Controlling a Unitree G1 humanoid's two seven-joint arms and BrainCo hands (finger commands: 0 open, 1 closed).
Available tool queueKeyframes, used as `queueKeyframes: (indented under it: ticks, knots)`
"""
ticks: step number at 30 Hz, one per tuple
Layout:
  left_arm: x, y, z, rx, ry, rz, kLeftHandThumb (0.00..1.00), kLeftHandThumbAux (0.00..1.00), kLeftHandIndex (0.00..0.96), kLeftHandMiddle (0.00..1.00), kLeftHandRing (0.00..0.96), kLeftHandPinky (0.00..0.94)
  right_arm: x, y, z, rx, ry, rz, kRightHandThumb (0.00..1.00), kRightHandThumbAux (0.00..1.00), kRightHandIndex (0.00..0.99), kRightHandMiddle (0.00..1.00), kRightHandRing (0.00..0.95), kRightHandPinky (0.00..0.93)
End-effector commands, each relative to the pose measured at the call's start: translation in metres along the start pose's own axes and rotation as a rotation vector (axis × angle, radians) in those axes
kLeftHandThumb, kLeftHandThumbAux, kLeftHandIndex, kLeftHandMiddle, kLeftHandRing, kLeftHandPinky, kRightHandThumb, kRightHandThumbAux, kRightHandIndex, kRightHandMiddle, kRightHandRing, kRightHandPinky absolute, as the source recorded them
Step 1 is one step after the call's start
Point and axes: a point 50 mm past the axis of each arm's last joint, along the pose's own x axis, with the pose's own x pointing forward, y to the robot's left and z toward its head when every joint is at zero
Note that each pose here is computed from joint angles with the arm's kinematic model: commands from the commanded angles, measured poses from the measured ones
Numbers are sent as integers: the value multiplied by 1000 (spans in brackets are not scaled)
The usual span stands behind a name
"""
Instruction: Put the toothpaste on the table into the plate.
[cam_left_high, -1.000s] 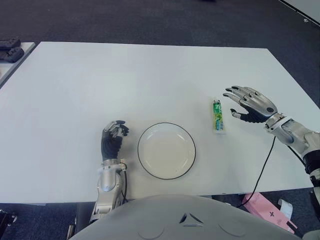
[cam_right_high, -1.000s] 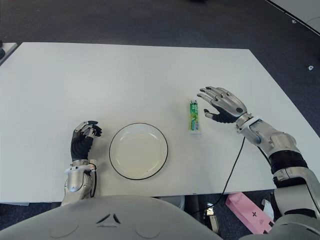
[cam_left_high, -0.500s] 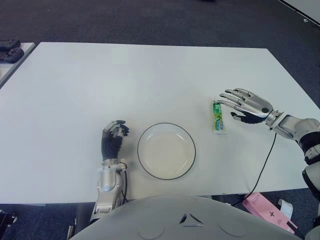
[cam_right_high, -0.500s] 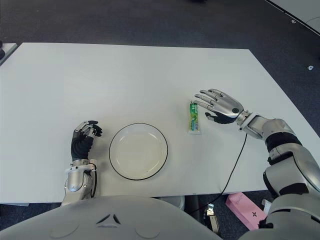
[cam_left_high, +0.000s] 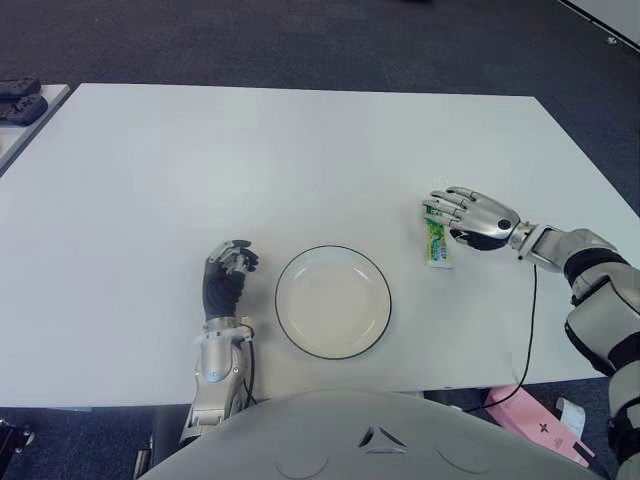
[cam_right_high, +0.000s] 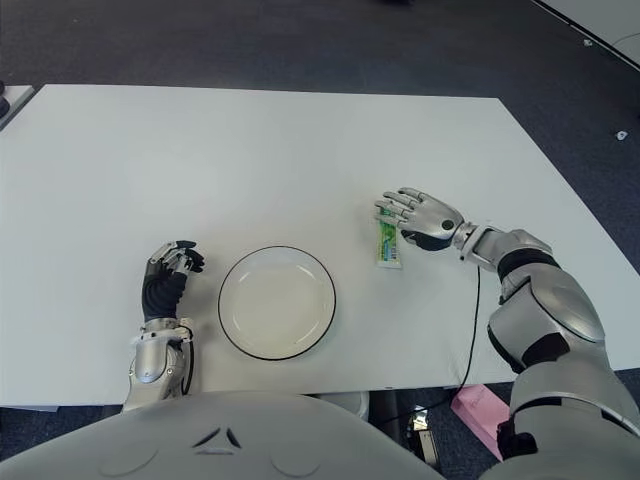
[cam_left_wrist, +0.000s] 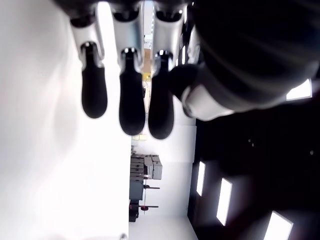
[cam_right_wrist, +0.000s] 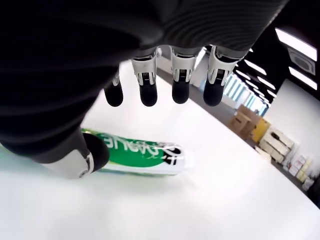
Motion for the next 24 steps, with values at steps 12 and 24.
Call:
queueKeyframes:
  ticks: [12,24]
  knots:
    - [-7,-6,-12,-32,81,25,703,718,430,572,562,534,15,-5,1,-73,-76,-4,693,616,0,0,0,0]
    - [-9,-6,-11,-36,80,29,703,718,430,573,563,539,25,2,14,-81,-64,51,695,597,0,0,0,0]
